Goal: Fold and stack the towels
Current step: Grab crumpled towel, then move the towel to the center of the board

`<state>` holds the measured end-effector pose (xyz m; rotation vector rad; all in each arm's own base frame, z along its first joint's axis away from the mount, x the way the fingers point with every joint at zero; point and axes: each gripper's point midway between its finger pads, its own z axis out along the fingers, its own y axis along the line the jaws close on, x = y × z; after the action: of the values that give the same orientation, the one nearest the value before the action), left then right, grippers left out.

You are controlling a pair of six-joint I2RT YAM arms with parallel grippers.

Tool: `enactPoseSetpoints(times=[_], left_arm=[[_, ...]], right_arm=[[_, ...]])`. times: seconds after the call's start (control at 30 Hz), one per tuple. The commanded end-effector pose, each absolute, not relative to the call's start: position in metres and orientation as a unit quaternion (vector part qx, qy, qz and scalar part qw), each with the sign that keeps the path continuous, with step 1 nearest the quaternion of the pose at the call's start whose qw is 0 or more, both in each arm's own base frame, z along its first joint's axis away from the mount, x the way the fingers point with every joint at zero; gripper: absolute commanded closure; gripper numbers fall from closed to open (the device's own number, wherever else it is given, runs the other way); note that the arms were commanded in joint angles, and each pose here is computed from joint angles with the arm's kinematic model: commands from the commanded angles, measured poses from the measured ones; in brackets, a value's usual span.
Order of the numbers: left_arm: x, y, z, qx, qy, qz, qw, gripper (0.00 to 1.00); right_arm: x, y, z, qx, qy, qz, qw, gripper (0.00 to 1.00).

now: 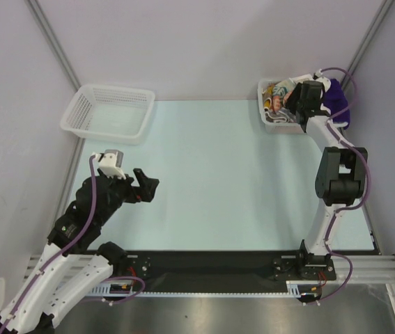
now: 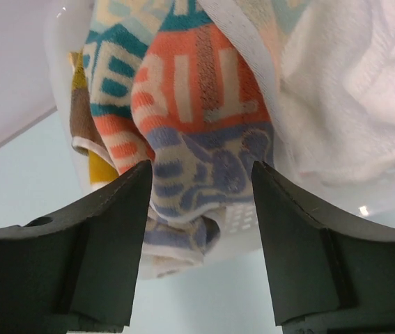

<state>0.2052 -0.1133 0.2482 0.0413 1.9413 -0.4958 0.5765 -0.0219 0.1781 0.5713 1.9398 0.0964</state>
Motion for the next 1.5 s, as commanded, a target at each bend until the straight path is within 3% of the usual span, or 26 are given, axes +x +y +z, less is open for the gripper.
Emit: enactPoseSetpoints(times=[0.0, 0.1, 0.3, 0.33, 0.5, 0.63, 1.03, 1.27, 1.47], left_arm=[[0.207, -0.116, 0.248, 0.024, 0.815, -0.212, 0.539, 0.0], [0.207, -0.116, 0.246, 0.025, 0.816, -0.211, 0.537, 0.0], [0.208, -0.116, 0.245, 0.024, 0.818, -0.209, 0.536, 0.0], [0.208, -0.116, 0.245, 0.024, 0.818, -0.209, 0.535, 0.0], [0.209, -0.116, 0.244, 0.022, 0.819, -0.207, 0.535, 0.0], [0.208, -0.115, 0.243, 0.022, 0.82, -0.205, 0.533, 0.0], [0.209, -0.113, 0.243, 0.017, 0.821, -0.201, 0.535, 0.0], [0.209, -0.112, 0.244, 0.016, 0.82, -0.2, 0.536, 0.0], [0.209, -0.112, 0.246, 0.014, 0.818, -0.201, 0.539, 0.0]], right_arm=[[0.604, -0.014, 0.217, 0.221, 0.782, 0.056, 0.579, 0.36], [0.612, -0.003, 0.21, 0.214, 0.788, 0.049, 0.576, 0.37], [0.618, -0.001, 0.202, 0.211, 0.793, 0.05, 0.569, 0.54], [0.618, -0.002, 0.204, 0.211, 0.795, 0.047, 0.567, 0.61], [0.616, -0.004, 0.204, 0.214, 0.8, 0.037, 0.56, 0.69], [0.614, -0.003, 0.216, 0.209, 0.799, 0.038, 0.563, 0.96], [0.607, 0.006, 0.272, 0.182, 0.783, 0.016, 0.595, 1.0], [0.573, 0.039, 0.368, 0.13, 0.735, 0.01, 0.665, 1.0], [0.516, 0.097, 0.454, 0.087, 0.685, 0.003, 0.723, 1.0]])
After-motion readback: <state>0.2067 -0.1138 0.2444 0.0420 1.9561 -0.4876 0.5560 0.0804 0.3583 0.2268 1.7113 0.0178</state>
